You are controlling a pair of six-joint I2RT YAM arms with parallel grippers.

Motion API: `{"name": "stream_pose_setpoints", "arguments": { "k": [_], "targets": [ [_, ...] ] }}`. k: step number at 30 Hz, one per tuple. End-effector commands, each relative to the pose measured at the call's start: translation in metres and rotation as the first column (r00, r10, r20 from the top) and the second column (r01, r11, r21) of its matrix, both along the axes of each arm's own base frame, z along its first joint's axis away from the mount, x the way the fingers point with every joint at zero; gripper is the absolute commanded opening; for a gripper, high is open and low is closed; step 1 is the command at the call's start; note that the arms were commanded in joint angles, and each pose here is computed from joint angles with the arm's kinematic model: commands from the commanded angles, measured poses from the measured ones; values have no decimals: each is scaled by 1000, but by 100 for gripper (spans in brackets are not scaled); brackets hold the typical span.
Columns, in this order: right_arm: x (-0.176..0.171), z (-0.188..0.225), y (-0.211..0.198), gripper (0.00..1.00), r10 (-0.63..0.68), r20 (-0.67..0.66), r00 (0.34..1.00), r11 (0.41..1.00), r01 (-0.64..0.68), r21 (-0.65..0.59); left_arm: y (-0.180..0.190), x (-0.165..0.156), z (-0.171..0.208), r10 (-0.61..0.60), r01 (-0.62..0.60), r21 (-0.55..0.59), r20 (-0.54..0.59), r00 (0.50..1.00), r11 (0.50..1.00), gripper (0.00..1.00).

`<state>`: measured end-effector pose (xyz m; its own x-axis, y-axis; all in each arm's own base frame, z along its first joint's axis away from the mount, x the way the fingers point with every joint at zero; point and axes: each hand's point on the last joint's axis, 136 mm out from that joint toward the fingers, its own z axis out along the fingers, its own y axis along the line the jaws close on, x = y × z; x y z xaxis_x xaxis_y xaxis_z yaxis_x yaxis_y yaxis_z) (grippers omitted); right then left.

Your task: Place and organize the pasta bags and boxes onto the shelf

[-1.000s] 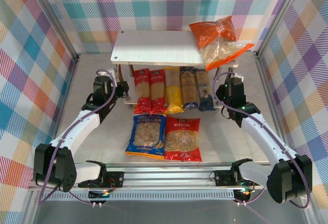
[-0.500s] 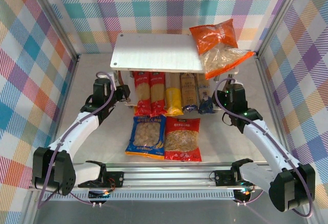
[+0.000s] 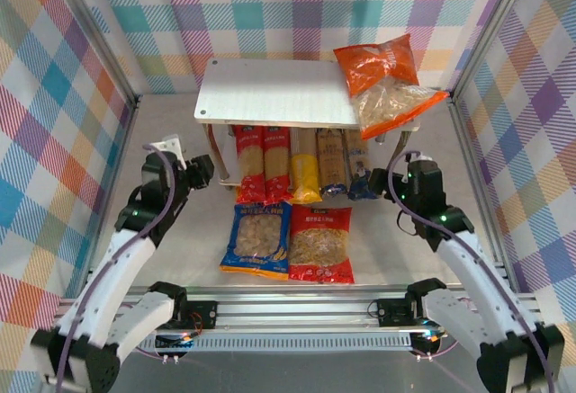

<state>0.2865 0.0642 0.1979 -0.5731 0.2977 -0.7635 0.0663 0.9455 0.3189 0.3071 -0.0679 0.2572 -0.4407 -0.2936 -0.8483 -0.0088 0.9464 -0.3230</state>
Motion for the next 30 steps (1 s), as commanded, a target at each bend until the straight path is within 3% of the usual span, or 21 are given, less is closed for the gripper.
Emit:
{"name": "stream_pose_setpoints", "arguments": {
  "k": [1, 6, 10, 16, 22, 30],
  "targets": [
    [-26, 0, -4, 88, 20, -28, 999, 1000, -20, -23, -6, -40, 1, 4, -3, 24, -22, 1000, 1000, 52],
    [-66, -6, 5, 86, 99, -114, 988, 995, -100, -7, -27, -81, -18, -67, 80, 98, -137, 988, 992, 52],
    [-92, -30, 25, 85, 186, -257, 948, 982, -186, 28, -48, -103, -61, -103, 157, 170, -289, 952, 973, 54],
    [-105, -51, 55, 86, 265, -315, 911, 964, -261, 55, -103, -124, -108, -149, 268, 252, -406, 901, 930, 60],
    [-103, -50, 79, 88, 331, -294, 897, 944, -317, 97, -137, -124, -140, -179, 288, 167, -474, 862, 943, 81],
    [-107, -44, 81, 90, 360, -277, 891, 933, -347, 95, -131, -112, -155, -151, 239, 112, -507, 848, 965, 100]
  ]
}}
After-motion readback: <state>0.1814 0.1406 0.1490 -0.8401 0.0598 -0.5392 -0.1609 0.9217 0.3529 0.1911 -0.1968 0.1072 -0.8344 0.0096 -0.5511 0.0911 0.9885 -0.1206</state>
